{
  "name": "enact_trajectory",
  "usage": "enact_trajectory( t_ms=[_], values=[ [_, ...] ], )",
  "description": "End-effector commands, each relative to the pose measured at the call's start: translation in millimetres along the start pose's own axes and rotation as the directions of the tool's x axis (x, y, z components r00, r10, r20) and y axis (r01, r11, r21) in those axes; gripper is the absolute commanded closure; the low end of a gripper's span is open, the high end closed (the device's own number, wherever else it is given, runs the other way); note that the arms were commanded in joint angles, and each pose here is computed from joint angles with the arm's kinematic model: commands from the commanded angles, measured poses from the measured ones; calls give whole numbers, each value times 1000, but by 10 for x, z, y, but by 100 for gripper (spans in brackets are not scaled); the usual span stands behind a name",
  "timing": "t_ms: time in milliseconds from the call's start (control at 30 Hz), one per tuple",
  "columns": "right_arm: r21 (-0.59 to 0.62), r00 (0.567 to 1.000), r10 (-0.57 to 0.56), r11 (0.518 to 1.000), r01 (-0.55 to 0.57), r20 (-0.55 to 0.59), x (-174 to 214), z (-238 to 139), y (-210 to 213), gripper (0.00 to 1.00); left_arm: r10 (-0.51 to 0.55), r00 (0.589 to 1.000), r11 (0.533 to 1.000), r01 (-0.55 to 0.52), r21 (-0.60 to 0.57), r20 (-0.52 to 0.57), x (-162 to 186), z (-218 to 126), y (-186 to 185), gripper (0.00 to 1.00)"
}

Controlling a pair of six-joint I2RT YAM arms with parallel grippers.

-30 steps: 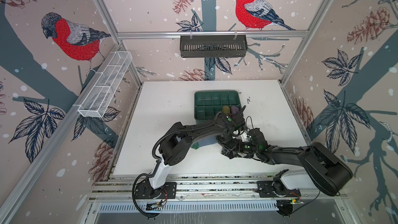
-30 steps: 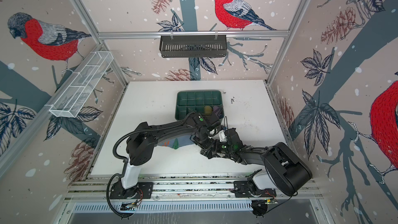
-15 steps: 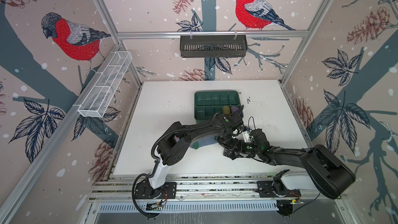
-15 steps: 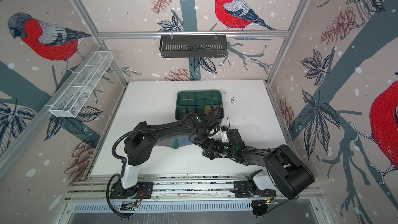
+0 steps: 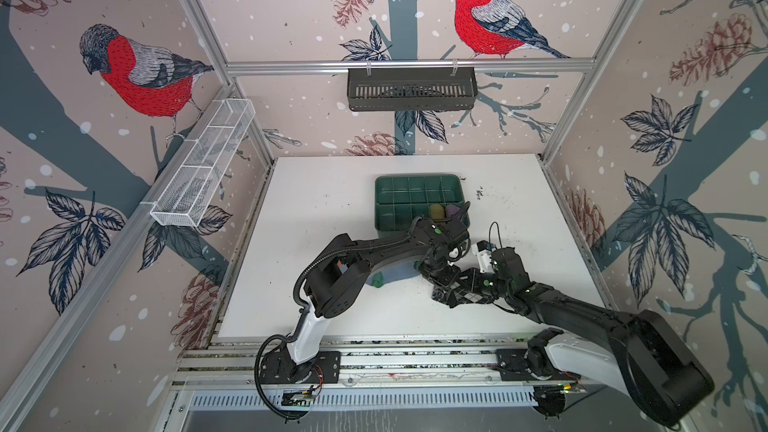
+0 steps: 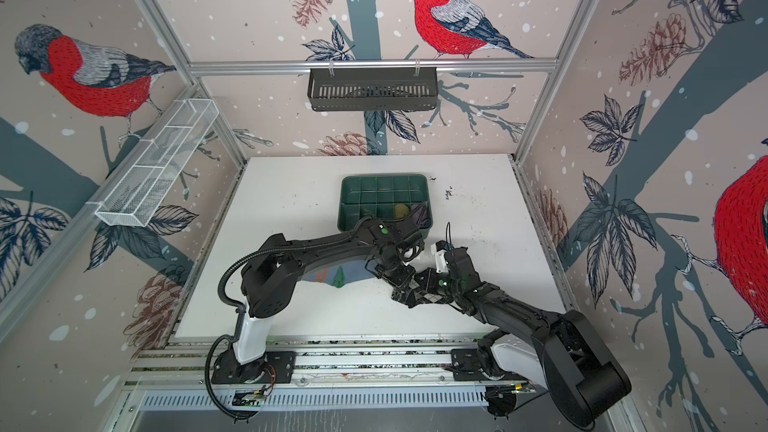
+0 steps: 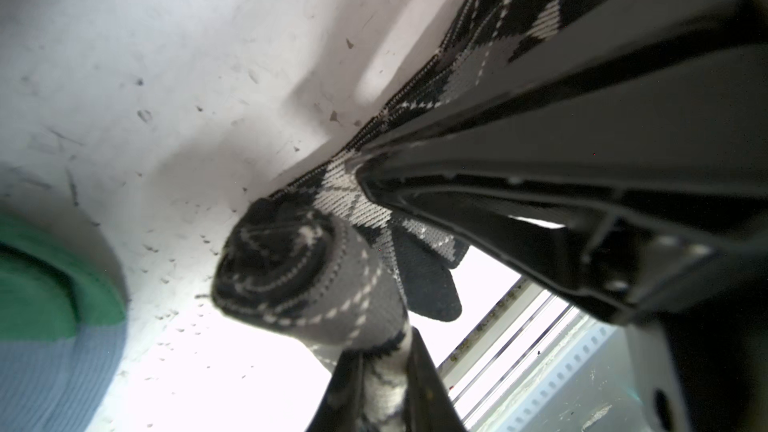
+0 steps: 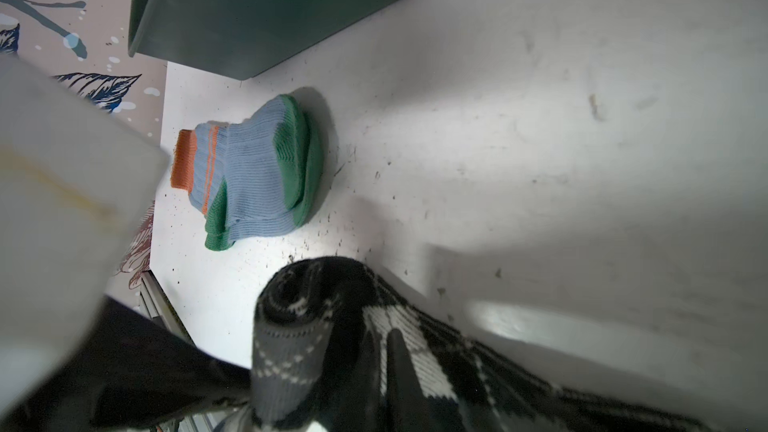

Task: Roll the socks

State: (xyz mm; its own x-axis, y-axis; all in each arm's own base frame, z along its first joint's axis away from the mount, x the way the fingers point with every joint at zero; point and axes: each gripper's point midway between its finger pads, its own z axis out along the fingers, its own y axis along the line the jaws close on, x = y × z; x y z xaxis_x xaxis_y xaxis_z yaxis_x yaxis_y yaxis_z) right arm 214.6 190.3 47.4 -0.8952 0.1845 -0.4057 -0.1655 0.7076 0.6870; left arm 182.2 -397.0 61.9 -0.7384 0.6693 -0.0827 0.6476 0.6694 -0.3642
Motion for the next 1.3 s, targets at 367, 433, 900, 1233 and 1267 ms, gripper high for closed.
enact_trajectory(
  t_ms=[367, 433, 900, 1233, 1267],
  values=[
    [60, 999, 39, 997, -39, -10, 307, -187, -225, 96, 9, 1000, 1000, -9, -11, -22, -34, -7, -40, 80],
    [45, 999, 47, 998, -46, -20, 345, -170, -225, 96, 17, 999, 1000, -18, -10, -31, -43, 15, -71, 81],
    [49, 998, 51, 998, -49, -43, 382, -69, -293, 97, 34, 998, 999, -32, 37, -50, -36, 144, -232, 78],
    [49, 998, 54, 997, -52, -37, 370, -76, -303, 96, 30, 1000, 993, -30, 114, -1, -127, 233, -325, 77],
    [48, 998, 54, 997, -52, -36, 368, -77, -302, 97, 28, 1000, 992, -28, 120, 5, -139, 237, -327, 77]
  ],
)
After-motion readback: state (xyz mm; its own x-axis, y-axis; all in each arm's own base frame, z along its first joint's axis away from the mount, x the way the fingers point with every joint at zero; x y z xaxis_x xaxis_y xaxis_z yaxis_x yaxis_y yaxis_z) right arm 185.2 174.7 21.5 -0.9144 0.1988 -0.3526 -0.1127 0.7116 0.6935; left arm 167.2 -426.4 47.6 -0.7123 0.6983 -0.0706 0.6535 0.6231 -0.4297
